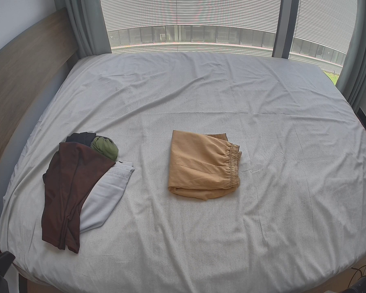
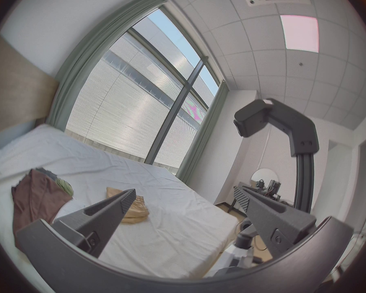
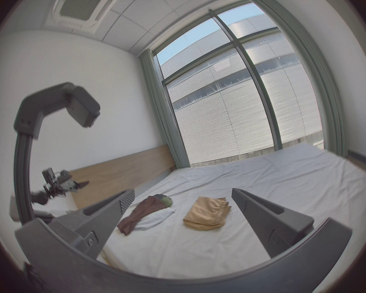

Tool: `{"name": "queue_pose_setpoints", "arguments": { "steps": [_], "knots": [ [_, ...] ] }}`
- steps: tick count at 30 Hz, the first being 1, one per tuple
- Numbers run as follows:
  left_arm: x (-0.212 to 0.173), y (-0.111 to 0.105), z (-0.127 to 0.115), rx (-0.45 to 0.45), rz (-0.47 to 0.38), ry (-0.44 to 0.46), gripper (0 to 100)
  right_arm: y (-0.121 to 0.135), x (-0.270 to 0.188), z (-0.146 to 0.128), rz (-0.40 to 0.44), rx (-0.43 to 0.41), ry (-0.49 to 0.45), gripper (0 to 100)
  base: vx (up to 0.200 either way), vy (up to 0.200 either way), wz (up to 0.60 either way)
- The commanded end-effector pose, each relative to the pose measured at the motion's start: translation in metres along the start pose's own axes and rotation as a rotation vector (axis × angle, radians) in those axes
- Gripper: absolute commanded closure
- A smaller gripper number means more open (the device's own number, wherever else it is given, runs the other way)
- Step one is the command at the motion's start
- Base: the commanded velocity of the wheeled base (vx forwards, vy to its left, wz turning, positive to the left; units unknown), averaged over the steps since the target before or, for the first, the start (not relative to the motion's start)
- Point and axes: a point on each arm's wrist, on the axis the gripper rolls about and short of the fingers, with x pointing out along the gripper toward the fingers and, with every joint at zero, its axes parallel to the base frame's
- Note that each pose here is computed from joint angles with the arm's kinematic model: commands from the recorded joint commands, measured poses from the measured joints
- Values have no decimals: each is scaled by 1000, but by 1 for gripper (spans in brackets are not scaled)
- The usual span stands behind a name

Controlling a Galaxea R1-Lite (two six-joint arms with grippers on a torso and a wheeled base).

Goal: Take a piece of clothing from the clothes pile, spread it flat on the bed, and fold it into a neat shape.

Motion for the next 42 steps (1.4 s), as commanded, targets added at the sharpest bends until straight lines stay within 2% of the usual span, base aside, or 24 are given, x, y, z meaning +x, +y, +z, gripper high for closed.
{"name": "queue_pose_setpoints", "arguments": {
  "steps": [1,2,4,6,7,9,12,16,19,21,22,25,27,28,29,31,34,36,42],
  "knots": [
    [-2,0,-4,68,8,2,0,0,-6,-11,-43,-71,-20,0,0,0,0],
    [-1,0,-4,83,0,11,0,-1,-6,-13,-55,-74,-16,0,0,0,0],
    [-2,-4,-1,59,-68,44,0,-2,-6,-16,-60,-77,-8,0,0,0,0],
    [-5,-11,8,-50,-180,88,0,-5,-4,-22,-69,-65,13,0,0,0,0],
    [-7,-14,14,-132,-228,97,0,-7,-3,-28,-72,-56,26,0,0,0,0],
    [-10,-18,19,-228,-283,113,0,-10,-2,-35,-80,-46,41,0,0,0,0],
    [-9,-11,8,-215,-289,118,0,-13,-1,-41,-79,-49,32,0,0,0,0],
    [-9,5,-17,-83,-287,114,0,-16,0,-49,-84,-42,41,0,0,0,0],
    [-8,8,-21,-45,-260,122,0,-17,0,-53,-89,-44,51,0,0,0,0],
    [-8,10,-25,38,-188,103,0,-18,0,-56,-101,-70,62,0,0,0,0],
    [-8,10,-27,44,-172,100,0,-18,0,-56,-107,-74,63,0,0,0,0],
    [-11,14,-35,157,-20,57,0,-21,0,-56,-217,-116,50,0,0,0,0],
    [-13,19,-40,201,89,50,0,-22,-1,-56,-255,-150,48,0,0,0,0],
    [-13,19,-41,206,106,52,0,-22,-1,-56,-262,-157,46,0,0,0,0],
    [-14,24,-47,250,189,86,0,-23,-1,-56,-309,-181,47,0,0,0,0],
    [-16,29,-52,316,296,117,0,-25,-1,-57,-363,-203,57,0,0,0,0],
    [-18,34,-54,373,484,119,0,-26,-2,-58,-437,-225,61,0,0,0,0],
    [-19,35,-53,393,553,105,0,-27,-2,-58,-467,-226,57,0,0,0,0],
    [-20,37,-53,400,669,92,0,-29,-3,-60,-524,-223,71,0,0,0,0]
  ]
}}
